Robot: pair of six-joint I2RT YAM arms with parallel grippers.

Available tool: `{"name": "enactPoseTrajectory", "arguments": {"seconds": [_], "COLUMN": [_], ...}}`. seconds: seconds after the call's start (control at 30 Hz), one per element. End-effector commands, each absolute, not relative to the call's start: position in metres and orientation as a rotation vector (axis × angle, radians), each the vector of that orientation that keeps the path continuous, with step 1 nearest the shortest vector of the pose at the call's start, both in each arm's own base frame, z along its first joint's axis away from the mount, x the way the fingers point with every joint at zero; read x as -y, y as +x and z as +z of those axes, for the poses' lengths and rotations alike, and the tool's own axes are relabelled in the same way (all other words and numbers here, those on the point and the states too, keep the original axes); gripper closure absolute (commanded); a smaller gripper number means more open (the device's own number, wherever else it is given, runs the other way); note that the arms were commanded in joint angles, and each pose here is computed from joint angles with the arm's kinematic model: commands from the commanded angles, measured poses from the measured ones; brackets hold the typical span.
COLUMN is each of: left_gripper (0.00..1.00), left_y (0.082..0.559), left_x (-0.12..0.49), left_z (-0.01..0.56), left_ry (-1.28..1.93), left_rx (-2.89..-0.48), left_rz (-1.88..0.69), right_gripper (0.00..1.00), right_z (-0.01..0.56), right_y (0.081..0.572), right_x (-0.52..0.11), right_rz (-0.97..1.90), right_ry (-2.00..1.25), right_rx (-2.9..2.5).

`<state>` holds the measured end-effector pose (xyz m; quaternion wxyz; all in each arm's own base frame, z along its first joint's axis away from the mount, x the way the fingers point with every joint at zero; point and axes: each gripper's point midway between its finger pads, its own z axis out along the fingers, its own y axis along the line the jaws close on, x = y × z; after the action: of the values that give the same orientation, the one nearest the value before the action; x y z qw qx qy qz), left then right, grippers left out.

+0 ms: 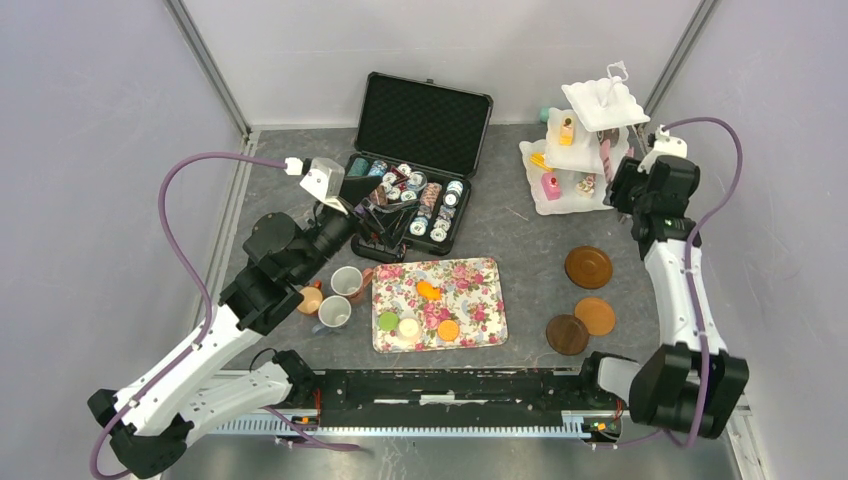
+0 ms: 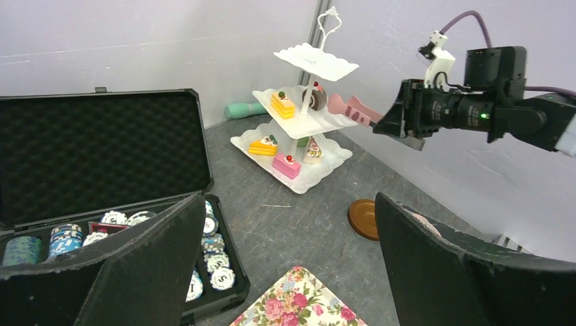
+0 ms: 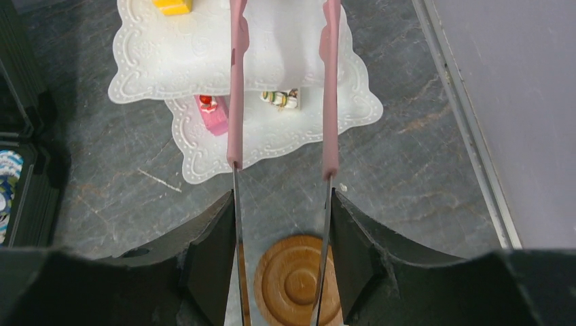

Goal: Serve the afternoon tea

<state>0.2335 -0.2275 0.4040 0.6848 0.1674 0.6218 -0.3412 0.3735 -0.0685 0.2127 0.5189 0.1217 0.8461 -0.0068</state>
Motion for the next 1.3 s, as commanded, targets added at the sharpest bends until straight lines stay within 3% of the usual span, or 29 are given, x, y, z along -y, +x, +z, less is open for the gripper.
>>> {"name": "enactPoseTrajectory", "arguments": {"seconds": [0.0, 0.47, 0.9, 1.27], "left_gripper": [0.00, 0.00, 0.00, 0.00], "left_y": [0.227, 0.228, 0.235, 0.237], "left_x": [0.224, 0.225, 0.226, 0.228], "left_z": [0.426, 0.425, 0.418, 0.415], "left_ry": [0.378, 0.379, 0.380, 0.385], "left_rx": [-1.323, -1.331, -1.353, -1.363], "left_rz": [-0.779, -0.781, -0.753, -0.745], "right_gripper": [0.45, 0.45, 0.46, 0.46], "right_z": [0.232, 0.246, 0.171, 0.140], "right_y": [0.345, 0.279, 0.206, 0.152], "right_x": [0.067, -0.016, -0.205, -0.281], "right_rz": [-0.055, 0.247, 0.783, 0.731], "right_ry": [0.274, -0.109, -0.764, -1.114], "right_rx": [-2.001, -1.942, -2.028, -2.059]}}
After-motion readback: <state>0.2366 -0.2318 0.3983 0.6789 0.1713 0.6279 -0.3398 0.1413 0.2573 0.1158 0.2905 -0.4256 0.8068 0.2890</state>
